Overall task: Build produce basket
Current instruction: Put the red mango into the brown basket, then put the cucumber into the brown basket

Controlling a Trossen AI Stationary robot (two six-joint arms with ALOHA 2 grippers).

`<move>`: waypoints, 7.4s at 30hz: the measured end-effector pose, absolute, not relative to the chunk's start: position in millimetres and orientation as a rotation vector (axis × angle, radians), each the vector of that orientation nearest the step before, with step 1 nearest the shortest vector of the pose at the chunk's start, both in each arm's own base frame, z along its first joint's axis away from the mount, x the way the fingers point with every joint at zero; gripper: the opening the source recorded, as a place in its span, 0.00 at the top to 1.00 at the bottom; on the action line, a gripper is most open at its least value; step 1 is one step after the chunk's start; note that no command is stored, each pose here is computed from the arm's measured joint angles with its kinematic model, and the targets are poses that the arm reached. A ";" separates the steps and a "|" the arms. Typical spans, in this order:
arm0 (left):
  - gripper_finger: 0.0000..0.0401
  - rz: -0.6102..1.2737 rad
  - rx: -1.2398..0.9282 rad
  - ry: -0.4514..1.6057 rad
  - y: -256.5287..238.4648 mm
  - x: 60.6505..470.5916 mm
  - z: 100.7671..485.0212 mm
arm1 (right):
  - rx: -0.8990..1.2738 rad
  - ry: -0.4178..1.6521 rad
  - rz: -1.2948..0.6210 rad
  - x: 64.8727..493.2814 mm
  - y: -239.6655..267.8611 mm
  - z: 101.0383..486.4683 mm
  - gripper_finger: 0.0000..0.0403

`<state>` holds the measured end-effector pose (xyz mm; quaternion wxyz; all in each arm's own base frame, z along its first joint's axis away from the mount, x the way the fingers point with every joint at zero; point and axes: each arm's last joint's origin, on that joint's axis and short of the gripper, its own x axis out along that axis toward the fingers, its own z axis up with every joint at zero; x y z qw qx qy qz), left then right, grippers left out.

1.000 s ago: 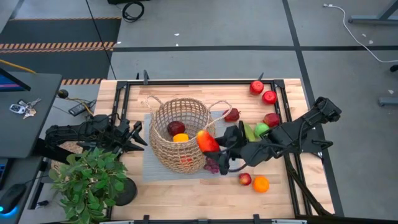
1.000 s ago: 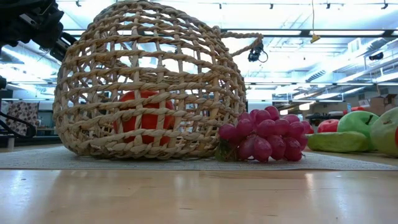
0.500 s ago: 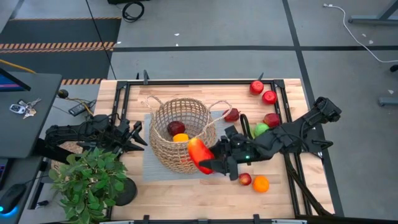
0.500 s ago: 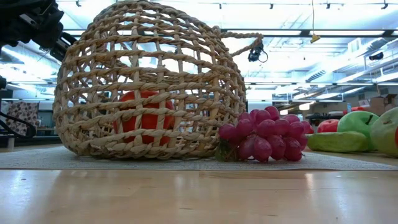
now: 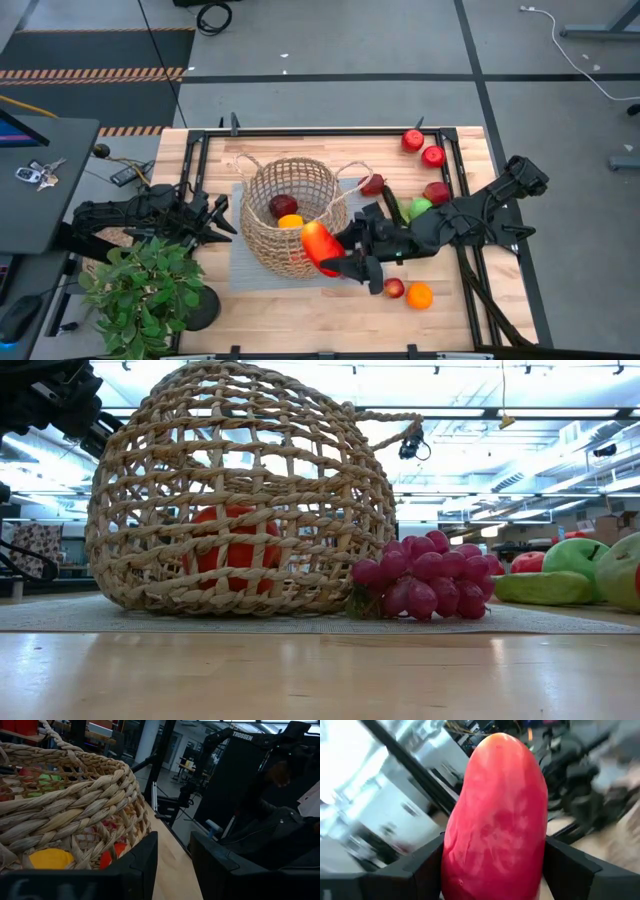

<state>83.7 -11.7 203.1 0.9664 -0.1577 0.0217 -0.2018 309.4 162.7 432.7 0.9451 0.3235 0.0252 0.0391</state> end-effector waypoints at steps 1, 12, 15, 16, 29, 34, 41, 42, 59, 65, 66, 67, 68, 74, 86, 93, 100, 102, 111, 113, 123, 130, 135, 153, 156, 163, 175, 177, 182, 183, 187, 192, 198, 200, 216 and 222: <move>0.70 -0.408 -0.319 0.044 -11.7 83.7 203.1 | 0.560 0.055 0.069 310.2 160.9 431.7 0.28; 0.70 -0.408 -0.319 0.044 -11.7 83.7 203.1 | -0.061 0.093 -0.006 319.1 140.9 425.3 0.28; 0.70 -0.408 -0.319 0.044 -11.7 83.7 203.1 | -0.093 0.108 -0.096 329.9 122.0 421.7 0.28; 0.70 -0.408 -0.319 0.044 -11.7 83.7 203.1 | -0.093 0.126 -0.130 335.0 114.0 417.1 0.28; 0.70 -0.408 -0.319 0.044 -11.7 83.7 203.1 | 0.030 0.393 -0.107 415.7 -2.4 331.8 0.28; 0.70 -0.408 -0.319 0.043 -11.7 83.7 203.2 | 0.018 0.411 -0.084 427.8 -37.6 312.9 0.28; 0.70 -0.408 -0.319 0.044 -11.7 83.7 203.1 | -0.012 0.457 -0.029 438.2 -60.2 288.6 0.28; 0.70 -0.408 -0.319 0.043 -11.7 83.7 203.2 | -0.033 0.467 -0.024 440.3 -59.0 284.4 0.27; 0.70 -0.408 -0.320 0.043 -11.7 83.7 203.2 | -0.258 0.581 -0.033 451.3 -11.1 255.9 0.27; 0.70 -0.408 -0.319 0.043 -11.7 83.7 203.2 | -0.243 0.644 -0.019 456.6 -9.9 235.4 0.27; 0.70 -0.408 -0.319 0.044 -11.7 83.7 203.2 | -0.243 0.657 -0.014 457.3 -9.5 231.5 0.27; 0.70 -0.408 -0.319 0.044 -11.7 83.6 203.3 | -0.243 0.661 -0.012 459.0 -9.1 227.3 0.27; 0.70 -0.408 -0.320 0.046 -11.7 83.6 203.0 | -0.244 0.665 -0.012 460.9 -9.3 222.7 0.27; 0.70 -0.408 -0.319 0.043 -11.7 83.6 203.3 | -0.251 0.717 -0.010 461.7 -9.7 210.1 0.27; 0.70 -0.408 -0.320 0.044 -11.7 83.6 203.2 | -0.263 0.737 -0.036 459.3 -10.4 212.1 0.13; 0.70 -0.408 -0.319 0.043 -11.7 83.6 203.3 | -0.288 0.620 -0.140 460.1 -12.8 260.1 0.08; 0.70 -0.408 -0.319 0.043 -11.7 83.6 203.3 | -0.326 0.483 -0.399 456.5 -19.2 320.4 0.07; 0.70 -0.408 -0.319 0.043 -11.7 83.6 203.3 | -0.333 0.458 -0.474 451.5 -19.4 336.3 0.08; 0.70 -0.408 -0.319 0.043 -11.7 83.6 203.3 | -0.214 0.394 -0.345 393.8 29.9 403.7 0.12; 0.70 -0.408 -0.319 0.043 -11.7 83.6 203.3 | -0.143 0.424 -0.279 376.8 44.1 411.0 0.12; 0.70 -0.408 -0.319 0.043 -11.7 83.6 203.3 | -0.018 0.786 -0.331 316.5 117.6 367.4 0.14; 0.70 -0.408 -0.319 0.043 -11.7 83.6 203.3 | -0.014 0.952 -0.413 291.7 135.5 324.3 0.14; 0.70 -0.408 -0.319 0.043 -11.7 83.6 203.3 | 0.039 1.079 -0.470 278.2 126.6 291.8 0.14; 0.70 -0.409 -0.319 0.044 -11.7 83.6 203.3 | 0.236 1.175 -0.629 211.6 75.2 227.0 0.14; 0.70 -0.408 -0.319 0.043 -11.7 83.6 203.3 | 0.256 1.167 -0.702 201.0 55.1 216.2 0.14; 0.70 -0.408 -0.319 0.043 -11.7 83.6 203.3 | 0.283 1.203 -0.779 191.7 16.5 199.6 0.14; 0.70 -0.408 -0.319 0.043 -11.7 83.6 203.3 | 0.448 1.274 -0.720 202.9 -26.5 191.5 0.14; 0.70 -0.408 -0.319 0.044 -11.7 83.6 203.3 | 0.470 1.312 -0.717 205.9 -30.0 184.8 0.14; 0.70 -0.408 -0.319 0.043 -11.7 83.6 203.3 | 0.495 1.406 -0.724 212.2 -36.3 167.2 0.14; 0.70 -0.408 -0.319 0.044 -11.7 83.6 203.3 | 0.493 1.422 -0.727 213.0 -37.7 164.2 0.14; 0.70 -0.409 -0.319 0.043 -11.7 83.6 203.3 | 0.496 1.463 -0.744 214.5 -42.5 156.0 0.14; 0.70 -0.408 -0.319 0.044 -11.7 83.6 203.3 | 0.522 1.472 -0.735 214.9 -45.5 154.2 0.14; 0.70 -0.408 -0.319 0.043 -11.7 83.6 203.3 | 0.529 1.468 -0.737 215.1 -46.6 154.1 0.16; 0.70 -0.408 -0.319 0.043 -11.7 83.6 203.3 | 0.532 1.463 -0.734 215.7 -46.7 154.1 0.21; 0.70 -0.408 -0.319 0.044 -11.7 83.7 203.2 | 0.569 1.418 -0.673 221.9 -45.6 154.7 0.55; 0.70 -0.408 -0.320 0.044 -11.7 83.7 203.1 | 0.514 1.457 -0.692 225.5 -43.5 173.2 0.54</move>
